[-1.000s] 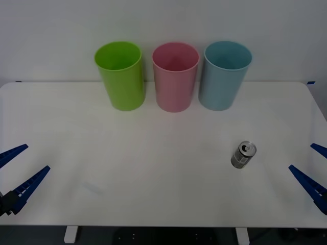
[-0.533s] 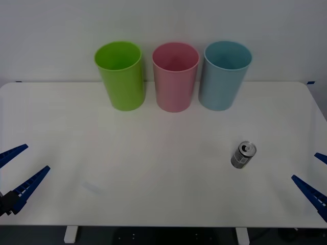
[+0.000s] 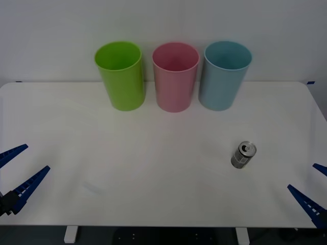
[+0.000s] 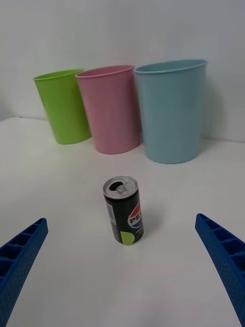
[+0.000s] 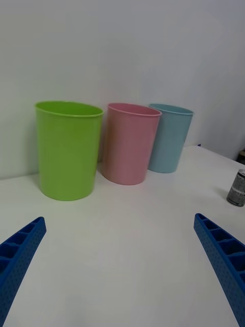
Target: Grasp the object on the table and drop it into the matching bin: aluminum can to the light blue bin, PET bottle to the pink bin.
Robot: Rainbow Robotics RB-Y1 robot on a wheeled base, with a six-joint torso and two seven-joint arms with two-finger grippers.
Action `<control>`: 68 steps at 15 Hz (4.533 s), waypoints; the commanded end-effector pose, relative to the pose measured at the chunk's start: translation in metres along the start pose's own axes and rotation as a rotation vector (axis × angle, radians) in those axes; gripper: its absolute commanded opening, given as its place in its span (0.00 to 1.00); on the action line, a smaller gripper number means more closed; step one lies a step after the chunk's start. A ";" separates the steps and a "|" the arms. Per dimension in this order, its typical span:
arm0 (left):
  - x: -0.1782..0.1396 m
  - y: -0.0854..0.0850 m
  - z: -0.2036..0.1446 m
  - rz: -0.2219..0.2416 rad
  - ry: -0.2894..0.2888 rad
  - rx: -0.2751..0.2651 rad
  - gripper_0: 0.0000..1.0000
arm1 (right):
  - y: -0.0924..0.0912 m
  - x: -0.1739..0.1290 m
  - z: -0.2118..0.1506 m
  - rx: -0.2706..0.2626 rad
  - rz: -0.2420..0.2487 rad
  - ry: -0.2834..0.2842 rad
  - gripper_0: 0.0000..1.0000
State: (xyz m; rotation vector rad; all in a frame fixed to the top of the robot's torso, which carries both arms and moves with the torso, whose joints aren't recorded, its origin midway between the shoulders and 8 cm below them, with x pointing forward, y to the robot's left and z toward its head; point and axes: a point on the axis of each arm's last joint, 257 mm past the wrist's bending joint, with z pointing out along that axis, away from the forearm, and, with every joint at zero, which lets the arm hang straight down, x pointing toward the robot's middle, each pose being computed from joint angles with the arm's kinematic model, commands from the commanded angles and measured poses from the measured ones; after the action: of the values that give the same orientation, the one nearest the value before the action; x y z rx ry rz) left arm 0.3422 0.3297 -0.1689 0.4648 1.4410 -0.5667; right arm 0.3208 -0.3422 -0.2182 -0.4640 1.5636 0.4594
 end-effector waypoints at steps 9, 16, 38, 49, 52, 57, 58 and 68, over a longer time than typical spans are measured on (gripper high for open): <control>0.000 0.000 0.000 0.000 0.000 0.000 1.00 | 0.010 0.056 0.030 0.093 -0.089 0.093 1.00; 0.000 0.000 0.000 0.000 0.000 0.000 1.00 | 0.031 0.076 0.065 0.105 -0.045 0.093 1.00; 0.000 0.000 0.000 0.000 0.000 0.000 1.00 | 0.013 0.084 0.161 0.200 -0.048 0.079 1.00; 0.000 0.000 0.000 0.000 0.000 0.000 1.00 | 0.015 0.085 0.185 0.236 -0.053 0.099 1.00; 0.000 0.000 0.000 0.000 0.000 0.000 1.00 | 0.015 0.085 0.185 0.235 -0.058 0.099 1.00; 0.000 0.000 0.000 0.000 0.000 0.000 1.00 | 0.014 0.085 0.184 0.238 -0.066 0.101 0.00; 0.000 0.000 0.000 0.000 0.000 0.000 1.00 | 0.013 0.084 0.184 0.238 -0.063 0.098 0.00; 0.000 0.000 0.000 0.000 0.000 0.000 1.00 | 0.008 0.067 0.181 0.227 -0.040 0.049 0.00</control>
State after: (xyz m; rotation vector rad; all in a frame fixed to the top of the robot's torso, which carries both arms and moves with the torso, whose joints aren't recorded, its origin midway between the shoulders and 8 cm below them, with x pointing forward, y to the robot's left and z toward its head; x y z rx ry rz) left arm 0.3423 0.3297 -0.1689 0.4648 1.4410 -0.5667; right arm 0.4644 -0.2356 -0.2958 -0.3328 1.6362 0.2329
